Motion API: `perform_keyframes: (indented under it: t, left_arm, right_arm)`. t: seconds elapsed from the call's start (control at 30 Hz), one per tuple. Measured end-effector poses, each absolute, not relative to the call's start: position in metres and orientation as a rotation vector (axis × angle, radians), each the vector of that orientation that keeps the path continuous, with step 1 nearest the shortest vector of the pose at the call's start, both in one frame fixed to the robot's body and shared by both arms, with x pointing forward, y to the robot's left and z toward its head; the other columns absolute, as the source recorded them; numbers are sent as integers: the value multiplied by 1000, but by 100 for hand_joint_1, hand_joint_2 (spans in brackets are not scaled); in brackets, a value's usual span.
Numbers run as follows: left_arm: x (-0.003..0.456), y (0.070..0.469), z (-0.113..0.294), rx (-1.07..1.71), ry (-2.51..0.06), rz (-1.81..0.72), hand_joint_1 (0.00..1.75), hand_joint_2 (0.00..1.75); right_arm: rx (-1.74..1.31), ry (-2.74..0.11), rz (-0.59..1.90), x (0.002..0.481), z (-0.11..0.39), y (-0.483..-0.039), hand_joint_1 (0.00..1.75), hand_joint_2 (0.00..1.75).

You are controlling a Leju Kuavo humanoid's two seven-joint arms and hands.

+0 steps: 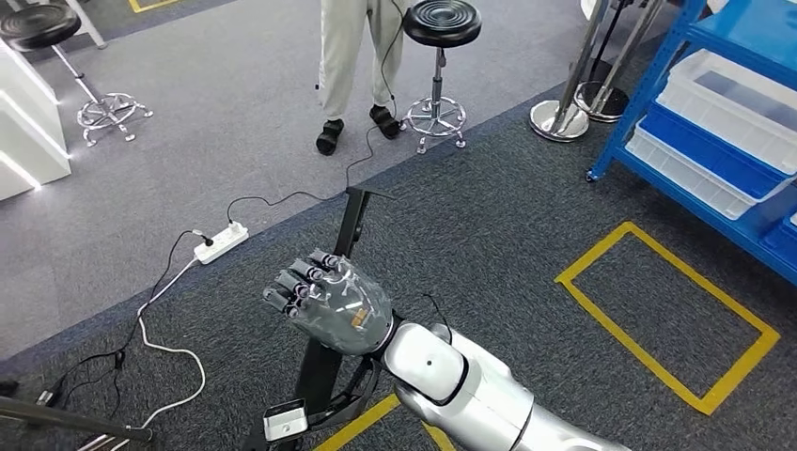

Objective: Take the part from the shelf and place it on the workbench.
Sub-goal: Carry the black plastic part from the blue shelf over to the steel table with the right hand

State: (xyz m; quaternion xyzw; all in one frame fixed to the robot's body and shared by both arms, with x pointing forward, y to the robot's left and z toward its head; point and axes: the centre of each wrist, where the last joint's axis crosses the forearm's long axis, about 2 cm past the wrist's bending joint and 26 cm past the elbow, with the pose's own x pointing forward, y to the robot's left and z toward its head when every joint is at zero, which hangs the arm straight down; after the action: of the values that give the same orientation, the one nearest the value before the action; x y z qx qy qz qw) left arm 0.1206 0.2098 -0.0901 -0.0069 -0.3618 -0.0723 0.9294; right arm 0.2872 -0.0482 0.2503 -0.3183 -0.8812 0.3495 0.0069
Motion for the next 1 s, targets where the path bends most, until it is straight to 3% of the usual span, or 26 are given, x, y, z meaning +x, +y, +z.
perform_keyframes:
  t: [1.0]
  left_arm:
    - [121,210,-90,-12,-740,-153,0,175]
  right_arm:
    - [-1006,-2758,1114,289,253,-49,175,175]
